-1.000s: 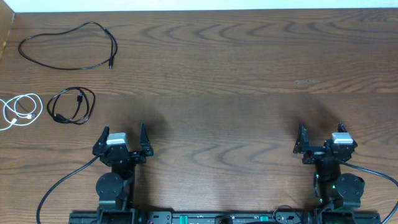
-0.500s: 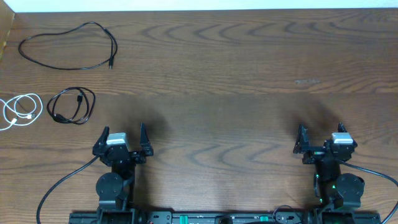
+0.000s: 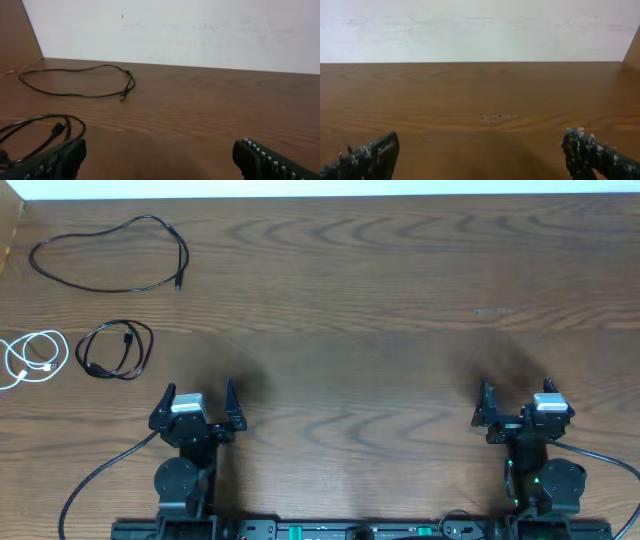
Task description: Untangle cables
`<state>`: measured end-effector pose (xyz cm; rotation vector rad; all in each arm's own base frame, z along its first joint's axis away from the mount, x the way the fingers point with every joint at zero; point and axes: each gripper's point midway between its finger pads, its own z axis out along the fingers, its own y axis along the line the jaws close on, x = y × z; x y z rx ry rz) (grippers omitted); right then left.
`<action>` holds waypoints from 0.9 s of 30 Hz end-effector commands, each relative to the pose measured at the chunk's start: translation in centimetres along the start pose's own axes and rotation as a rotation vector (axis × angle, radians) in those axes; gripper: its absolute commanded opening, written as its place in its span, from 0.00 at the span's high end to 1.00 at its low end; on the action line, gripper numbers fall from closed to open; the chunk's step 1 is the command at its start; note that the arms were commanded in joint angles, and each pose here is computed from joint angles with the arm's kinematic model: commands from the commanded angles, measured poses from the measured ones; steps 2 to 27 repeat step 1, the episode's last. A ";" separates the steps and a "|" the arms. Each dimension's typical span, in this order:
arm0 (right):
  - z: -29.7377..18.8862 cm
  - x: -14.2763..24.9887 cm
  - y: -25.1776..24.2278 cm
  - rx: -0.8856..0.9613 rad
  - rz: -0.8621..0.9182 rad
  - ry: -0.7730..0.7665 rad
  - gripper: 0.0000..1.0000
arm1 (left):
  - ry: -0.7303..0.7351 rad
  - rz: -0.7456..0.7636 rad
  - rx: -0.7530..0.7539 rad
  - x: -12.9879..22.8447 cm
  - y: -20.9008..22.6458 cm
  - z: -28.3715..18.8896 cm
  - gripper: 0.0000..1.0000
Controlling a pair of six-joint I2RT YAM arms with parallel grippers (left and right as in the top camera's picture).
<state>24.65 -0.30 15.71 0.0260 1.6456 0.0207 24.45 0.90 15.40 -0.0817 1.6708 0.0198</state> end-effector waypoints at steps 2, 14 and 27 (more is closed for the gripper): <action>0.0 0.0 -0.2 0.008 0.013 0.000 0.01 | 0.053 0.005 -0.009 1.8 0.2 0.1 0.02; 0.0 0.0 -0.2 0.008 0.013 0.000 0.01 | 0.053 0.005 -0.009 1.8 0.2 0.1 0.02; 0.0 0.0 -0.2 0.008 0.013 0.000 0.01 | 0.053 0.005 -0.009 1.8 0.2 0.1 0.02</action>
